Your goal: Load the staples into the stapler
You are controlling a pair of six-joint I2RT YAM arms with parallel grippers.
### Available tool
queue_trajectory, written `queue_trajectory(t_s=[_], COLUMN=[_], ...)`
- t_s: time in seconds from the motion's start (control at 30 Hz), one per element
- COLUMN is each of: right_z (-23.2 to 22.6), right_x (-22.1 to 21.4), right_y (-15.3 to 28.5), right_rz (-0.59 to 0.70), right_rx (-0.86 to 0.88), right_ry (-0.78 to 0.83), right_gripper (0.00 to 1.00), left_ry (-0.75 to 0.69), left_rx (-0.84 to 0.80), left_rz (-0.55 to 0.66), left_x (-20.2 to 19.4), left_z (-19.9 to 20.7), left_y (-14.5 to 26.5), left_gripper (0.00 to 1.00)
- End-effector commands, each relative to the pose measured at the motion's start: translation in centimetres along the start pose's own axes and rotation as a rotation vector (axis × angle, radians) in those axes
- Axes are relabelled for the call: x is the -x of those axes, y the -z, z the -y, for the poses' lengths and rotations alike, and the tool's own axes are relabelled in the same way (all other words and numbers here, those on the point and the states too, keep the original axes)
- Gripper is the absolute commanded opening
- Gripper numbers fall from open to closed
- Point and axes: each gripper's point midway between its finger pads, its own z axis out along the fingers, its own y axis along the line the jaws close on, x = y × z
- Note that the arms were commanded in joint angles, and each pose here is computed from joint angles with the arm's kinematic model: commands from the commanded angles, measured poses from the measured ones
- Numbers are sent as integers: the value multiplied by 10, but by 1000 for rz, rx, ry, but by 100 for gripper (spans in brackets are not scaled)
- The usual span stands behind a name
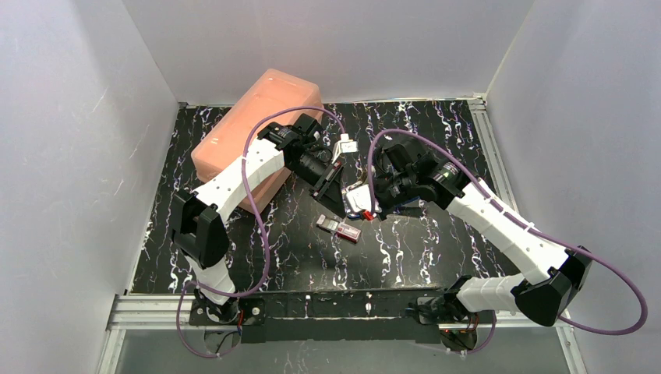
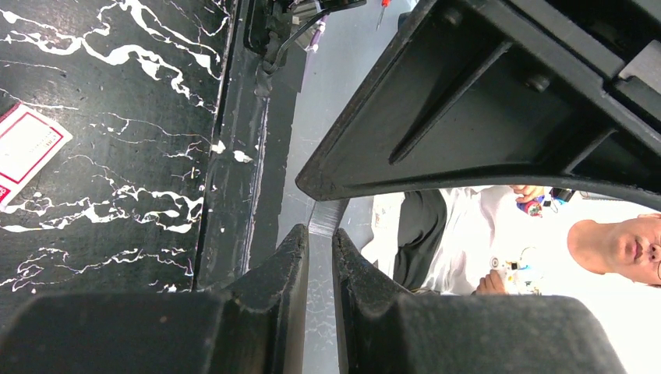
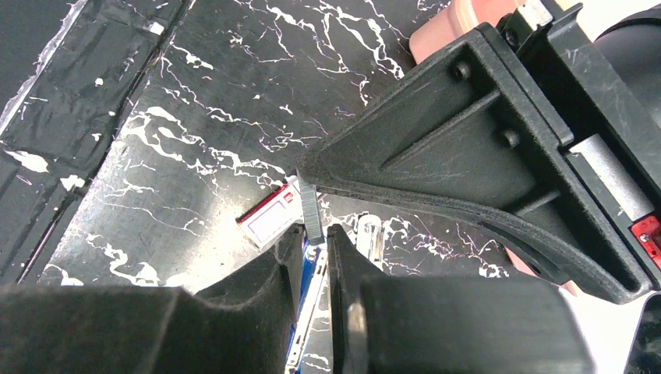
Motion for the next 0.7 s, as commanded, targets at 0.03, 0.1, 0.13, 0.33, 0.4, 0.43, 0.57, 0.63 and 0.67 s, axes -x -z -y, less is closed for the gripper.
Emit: queue_trajectory(t_s=[0.03,0.1,0.13,0.33,0.4,0.43,0.57,0.63,0.67], right_z=[6,5,5,4,3,4,4,4,4], right_x=[9,9,8,9,9,9,10,10,11], right_y=[5,4,3,2,2,3,3,3,3], right_rz=[0,-1,-3,-3,-4,-4,0,1,2], right_rx=[-9,-5,-3,5,5,4,3,3,2], right_ry=[36,38,37,42,42,43,44,42,43], right_gripper=[24,22,22,19,18,18,16,15,14], left_ry=[-12,-12,-10,-4,-4,-5,-3,1,2], left_rx=[-38,-38,-40,-38,-39,-38,-35,-28,-24], left_rz=[-1,-1,-1,-5,-4,-4,-5,-7,-8], left_x=[2,2,2,1,1,1,2,1,1], left_z=[12,11,11,10,10,10,10,9,8], left_y=[1,1,1,0,0,0,1,1,1], left_gripper=[0,0,0,0,0,0,2,8,10])
